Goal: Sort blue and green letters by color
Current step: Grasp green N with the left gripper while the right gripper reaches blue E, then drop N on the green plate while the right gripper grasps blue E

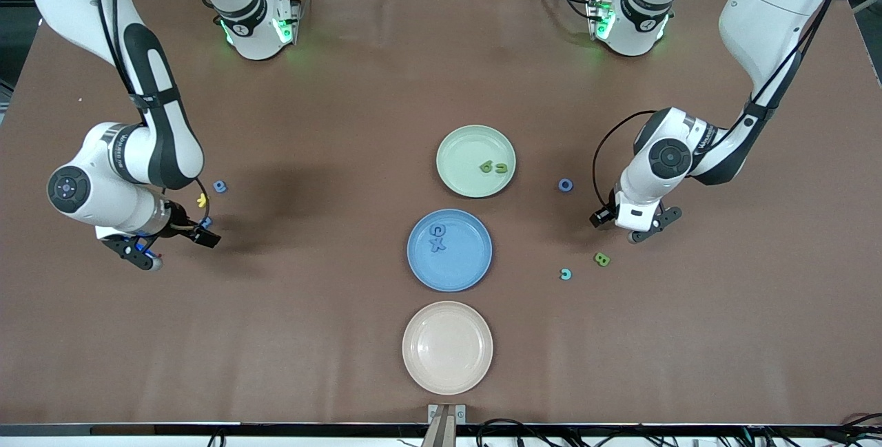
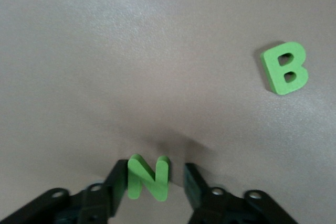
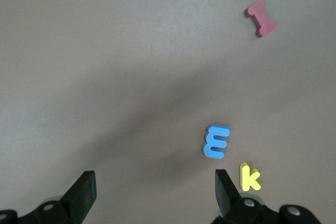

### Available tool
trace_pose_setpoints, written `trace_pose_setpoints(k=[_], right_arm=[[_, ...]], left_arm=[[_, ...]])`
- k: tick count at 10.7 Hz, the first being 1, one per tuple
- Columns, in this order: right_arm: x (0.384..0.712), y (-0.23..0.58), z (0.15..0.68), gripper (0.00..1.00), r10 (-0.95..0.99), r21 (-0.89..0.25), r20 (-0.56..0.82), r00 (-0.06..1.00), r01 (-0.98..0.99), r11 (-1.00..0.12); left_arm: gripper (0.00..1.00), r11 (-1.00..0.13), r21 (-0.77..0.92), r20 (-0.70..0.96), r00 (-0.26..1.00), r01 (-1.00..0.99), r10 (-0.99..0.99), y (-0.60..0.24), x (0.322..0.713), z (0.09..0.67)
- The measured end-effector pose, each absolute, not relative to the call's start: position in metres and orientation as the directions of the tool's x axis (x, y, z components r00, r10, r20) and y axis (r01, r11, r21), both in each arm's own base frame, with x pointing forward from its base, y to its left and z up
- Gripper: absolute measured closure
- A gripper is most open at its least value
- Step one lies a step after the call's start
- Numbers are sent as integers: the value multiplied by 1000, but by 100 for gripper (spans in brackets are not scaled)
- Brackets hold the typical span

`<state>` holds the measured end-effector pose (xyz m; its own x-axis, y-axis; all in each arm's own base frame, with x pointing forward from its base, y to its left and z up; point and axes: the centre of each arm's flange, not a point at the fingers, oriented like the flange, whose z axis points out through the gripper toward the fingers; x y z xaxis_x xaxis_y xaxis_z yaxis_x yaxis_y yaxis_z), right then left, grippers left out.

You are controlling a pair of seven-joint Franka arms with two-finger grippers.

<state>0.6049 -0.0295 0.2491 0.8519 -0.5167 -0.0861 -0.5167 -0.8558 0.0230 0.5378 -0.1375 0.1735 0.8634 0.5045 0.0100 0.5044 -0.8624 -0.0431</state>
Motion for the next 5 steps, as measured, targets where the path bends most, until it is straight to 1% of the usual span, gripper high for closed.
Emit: trace_pose_setpoints(k=[1,2,5], right_arm=[[602,-31,244,0,-529,26,-83,845,-529,-848],[598,-35,238,0,-539,24,-70,839,-539,-842],[586,-53,218,0,-566,29,-49,823,-566,-824]], left_arm=[[59,-862,-43,14,863,505,505,-137,538,176],[65,-862,-43,20,863,504,504,-137,538,180],[67,-869,-28,23,869,494,494,-146,538,182]])
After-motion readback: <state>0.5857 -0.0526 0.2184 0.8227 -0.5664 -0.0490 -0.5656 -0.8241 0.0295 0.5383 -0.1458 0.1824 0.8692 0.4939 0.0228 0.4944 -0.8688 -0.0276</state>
